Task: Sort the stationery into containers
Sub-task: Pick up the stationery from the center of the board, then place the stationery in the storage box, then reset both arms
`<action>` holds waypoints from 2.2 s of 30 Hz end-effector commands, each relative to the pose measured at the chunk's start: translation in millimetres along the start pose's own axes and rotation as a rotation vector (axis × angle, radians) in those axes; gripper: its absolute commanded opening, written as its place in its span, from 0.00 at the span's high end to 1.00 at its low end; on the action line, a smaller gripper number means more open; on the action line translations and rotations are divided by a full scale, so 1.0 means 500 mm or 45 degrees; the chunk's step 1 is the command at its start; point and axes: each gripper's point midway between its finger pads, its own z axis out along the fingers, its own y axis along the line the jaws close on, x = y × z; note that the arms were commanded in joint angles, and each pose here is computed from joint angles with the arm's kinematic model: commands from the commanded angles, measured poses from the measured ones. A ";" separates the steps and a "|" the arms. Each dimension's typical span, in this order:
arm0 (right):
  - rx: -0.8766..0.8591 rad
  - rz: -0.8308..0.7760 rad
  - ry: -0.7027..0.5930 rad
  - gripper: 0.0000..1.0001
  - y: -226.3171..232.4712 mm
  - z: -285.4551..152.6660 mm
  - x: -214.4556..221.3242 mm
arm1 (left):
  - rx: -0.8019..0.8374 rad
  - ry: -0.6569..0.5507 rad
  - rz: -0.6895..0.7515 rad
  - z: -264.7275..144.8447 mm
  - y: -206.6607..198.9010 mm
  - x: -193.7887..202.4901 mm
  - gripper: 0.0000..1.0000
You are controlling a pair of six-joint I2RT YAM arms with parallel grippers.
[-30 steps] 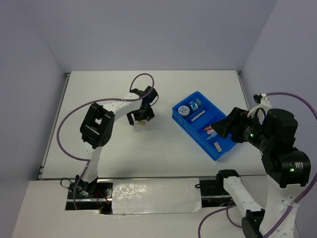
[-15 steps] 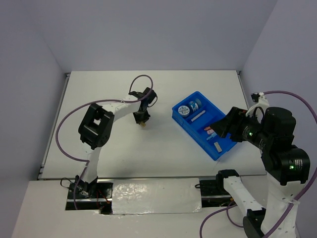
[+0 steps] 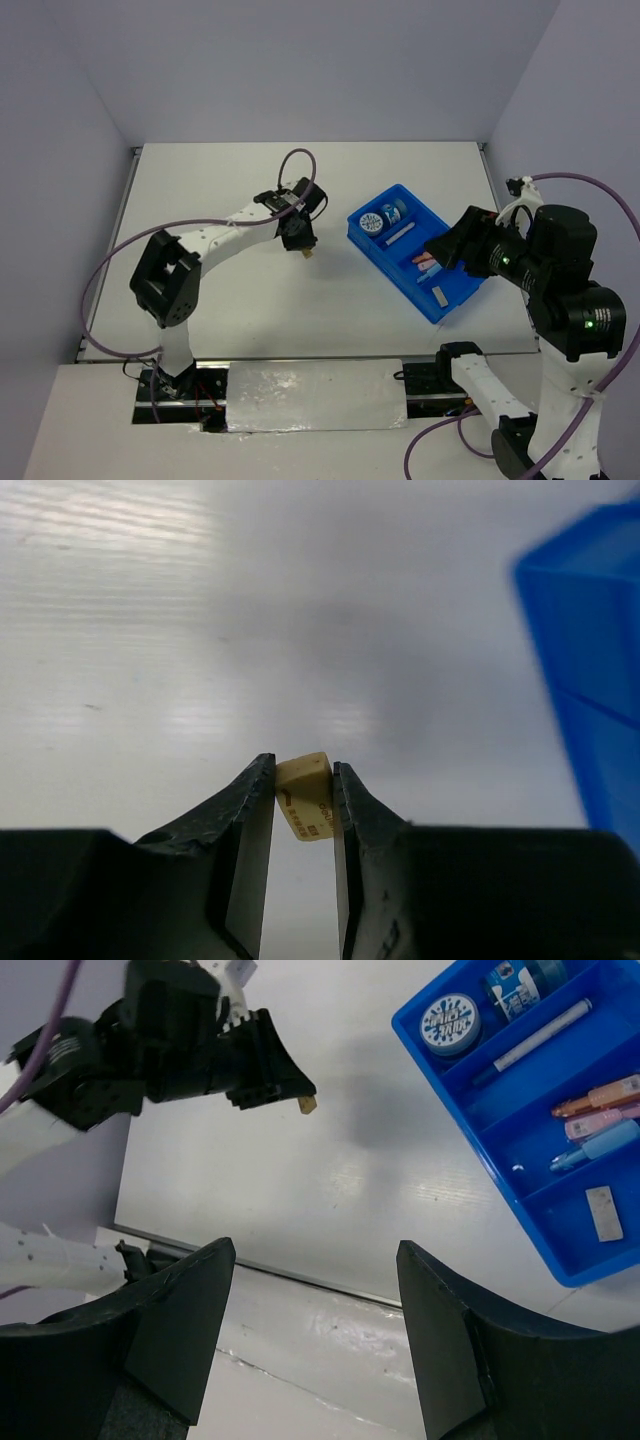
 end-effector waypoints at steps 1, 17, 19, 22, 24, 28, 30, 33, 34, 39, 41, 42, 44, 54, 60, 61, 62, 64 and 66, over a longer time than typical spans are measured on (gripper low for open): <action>-0.027 -0.068 -0.128 0.26 0.028 -0.029 -0.054 | 0.348 -0.123 0.067 -0.122 -0.112 -0.031 0.92; 0.002 -0.033 -0.270 0.26 0.058 -0.104 -0.100 | 1.402 -0.104 0.402 -0.274 -0.664 0.087 0.94; 0.014 -0.047 -0.275 0.26 0.061 -0.116 -0.105 | 1.508 -0.105 0.422 -0.267 -0.697 0.118 0.93; 0.022 -0.060 -0.268 0.26 0.062 -0.123 -0.104 | 1.573 -0.048 0.392 -0.246 -0.717 0.154 0.90; 0.029 -0.062 -0.265 0.26 0.061 -0.126 -0.103 | 1.577 -0.023 0.408 -0.227 -0.728 0.176 0.89; 0.040 -0.084 -0.256 0.26 0.057 -0.128 -0.100 | 1.544 0.001 0.430 -0.197 -0.733 0.204 0.83; 0.037 -0.091 -0.248 0.26 0.058 -0.129 -0.098 | 1.517 0.028 0.423 -0.171 -0.727 0.216 0.75; 0.041 -0.100 -0.245 0.26 0.056 -0.126 -0.097 | 1.502 0.058 0.418 -0.146 -0.719 0.234 0.67; 0.041 -0.101 -0.245 0.26 0.056 -0.126 -0.098 | 1.502 0.069 0.418 -0.141 -0.718 0.239 0.65; 0.038 -0.111 -0.235 0.26 0.055 -0.120 -0.099 | 1.509 0.083 0.427 -0.142 -0.720 0.248 0.48; 0.035 -0.113 -0.231 0.26 0.056 -0.116 -0.101 | 1.516 0.074 0.433 -0.150 -0.723 0.245 0.36; 0.032 -0.113 -0.228 0.26 0.056 -0.114 -0.101 | 1.518 0.071 0.436 -0.151 -0.723 0.244 0.33; 0.023 -0.112 -0.230 0.26 0.059 -0.114 -0.102 | 1.521 0.075 0.439 -0.152 -0.720 0.247 0.30; 0.046 -0.155 -0.287 0.25 0.061 -0.123 -0.130 | 1.262 -0.234 0.431 -0.255 -0.594 0.017 0.13; 0.108 -0.180 -0.383 0.02 0.055 -0.157 -0.151 | 0.744 -0.709 0.315 -0.401 -0.232 -0.307 0.01; 0.118 -0.188 -0.392 0.00 0.052 -0.163 -0.150 | 0.582 -0.721 0.375 -0.411 -0.154 -0.313 0.01; 0.129 -0.194 -0.409 0.00 0.049 -0.171 -0.148 | 0.477 -0.777 0.377 -0.436 -0.095 -0.334 0.01; 0.146 -0.212 -0.436 0.00 0.041 -0.191 -0.135 | 0.176 -0.918 0.352 -0.520 0.074 -0.366 0.01; 0.206 -0.223 -0.470 0.00 0.019 -0.208 -0.131 | -0.014 -1.015 0.282 -0.593 0.204 -0.366 0.01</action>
